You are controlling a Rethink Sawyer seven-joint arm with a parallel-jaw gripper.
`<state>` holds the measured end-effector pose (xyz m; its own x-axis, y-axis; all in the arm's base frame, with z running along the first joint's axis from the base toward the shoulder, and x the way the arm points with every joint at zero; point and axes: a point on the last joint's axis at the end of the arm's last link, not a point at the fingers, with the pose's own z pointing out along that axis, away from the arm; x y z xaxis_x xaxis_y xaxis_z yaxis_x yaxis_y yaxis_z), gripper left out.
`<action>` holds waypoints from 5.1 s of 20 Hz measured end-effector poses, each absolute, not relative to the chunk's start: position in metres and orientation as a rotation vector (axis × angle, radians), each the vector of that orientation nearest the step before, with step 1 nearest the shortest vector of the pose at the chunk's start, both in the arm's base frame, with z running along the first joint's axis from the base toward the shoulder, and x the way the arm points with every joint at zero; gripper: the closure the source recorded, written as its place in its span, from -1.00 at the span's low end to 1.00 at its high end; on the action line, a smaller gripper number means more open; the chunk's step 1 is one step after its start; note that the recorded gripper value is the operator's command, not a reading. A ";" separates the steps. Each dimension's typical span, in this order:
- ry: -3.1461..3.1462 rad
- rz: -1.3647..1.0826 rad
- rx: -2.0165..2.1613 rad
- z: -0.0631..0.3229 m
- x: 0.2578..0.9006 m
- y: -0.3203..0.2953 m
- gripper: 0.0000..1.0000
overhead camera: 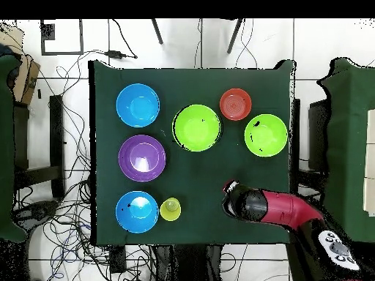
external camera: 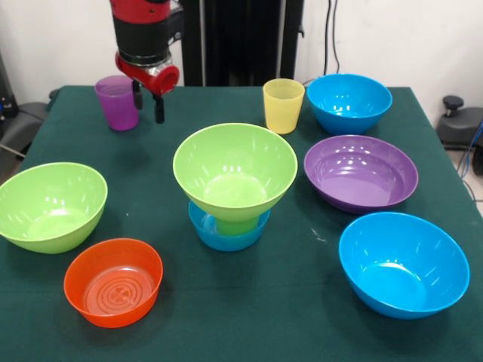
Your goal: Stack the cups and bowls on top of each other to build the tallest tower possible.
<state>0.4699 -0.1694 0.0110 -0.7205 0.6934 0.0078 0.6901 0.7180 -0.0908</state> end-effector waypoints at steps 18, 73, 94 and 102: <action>-2.927 0.185 -1.270 0.071 0.492 -0.208 -1.00; -2.856 0.095 -1.178 0.002 0.430 -0.179 -1.00; -2.921 0.171 -1.235 0.045 0.446 -0.211 -1.00; -2.941 0.185 -1.244 0.054 0.451 -0.215 -1.00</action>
